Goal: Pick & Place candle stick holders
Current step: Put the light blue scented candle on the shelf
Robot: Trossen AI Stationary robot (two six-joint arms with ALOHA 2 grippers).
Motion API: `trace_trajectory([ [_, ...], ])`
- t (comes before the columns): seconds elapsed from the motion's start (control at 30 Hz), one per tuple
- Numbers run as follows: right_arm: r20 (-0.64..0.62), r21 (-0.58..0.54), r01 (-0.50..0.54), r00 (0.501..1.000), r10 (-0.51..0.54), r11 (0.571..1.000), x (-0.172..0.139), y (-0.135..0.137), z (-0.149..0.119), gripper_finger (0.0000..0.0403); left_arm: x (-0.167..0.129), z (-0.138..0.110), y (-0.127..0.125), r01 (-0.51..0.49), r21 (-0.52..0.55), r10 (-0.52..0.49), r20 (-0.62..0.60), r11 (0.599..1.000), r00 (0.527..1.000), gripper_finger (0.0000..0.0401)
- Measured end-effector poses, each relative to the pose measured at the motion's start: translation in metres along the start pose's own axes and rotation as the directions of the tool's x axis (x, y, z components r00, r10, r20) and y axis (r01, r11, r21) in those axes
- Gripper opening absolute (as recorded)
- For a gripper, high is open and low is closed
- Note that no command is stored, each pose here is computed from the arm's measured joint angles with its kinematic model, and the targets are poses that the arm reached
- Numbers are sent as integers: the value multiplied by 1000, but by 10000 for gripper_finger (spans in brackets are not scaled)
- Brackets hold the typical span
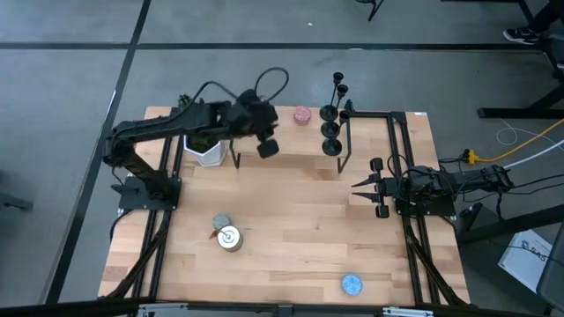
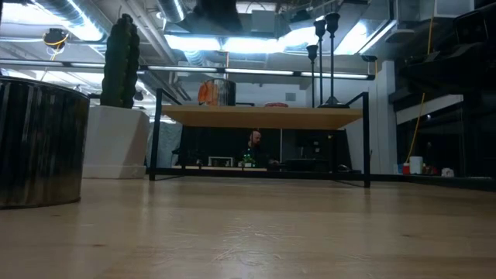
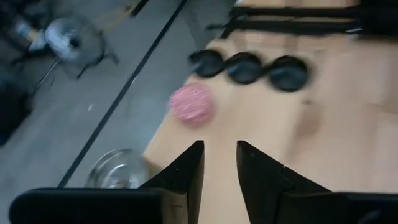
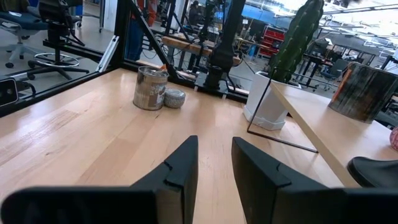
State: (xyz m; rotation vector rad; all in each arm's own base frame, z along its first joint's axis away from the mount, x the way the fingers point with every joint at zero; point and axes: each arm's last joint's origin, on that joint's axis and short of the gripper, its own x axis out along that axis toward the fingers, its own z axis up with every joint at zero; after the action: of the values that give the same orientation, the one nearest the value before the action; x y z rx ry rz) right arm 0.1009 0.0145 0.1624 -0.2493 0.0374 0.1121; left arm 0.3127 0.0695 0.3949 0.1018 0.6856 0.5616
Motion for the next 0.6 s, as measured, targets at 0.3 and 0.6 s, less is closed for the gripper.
trace_trajectory([
  [0.3,0,0,0,1000,0,1000,0,0,0,100,-63,-8,-58,146,146,-156,55,978,986,86],
  [0.6,0,0,0,1000,0,1000,0,0,0,101,-109,-39,-107,294,267,-288,-62,918,955,86],
])
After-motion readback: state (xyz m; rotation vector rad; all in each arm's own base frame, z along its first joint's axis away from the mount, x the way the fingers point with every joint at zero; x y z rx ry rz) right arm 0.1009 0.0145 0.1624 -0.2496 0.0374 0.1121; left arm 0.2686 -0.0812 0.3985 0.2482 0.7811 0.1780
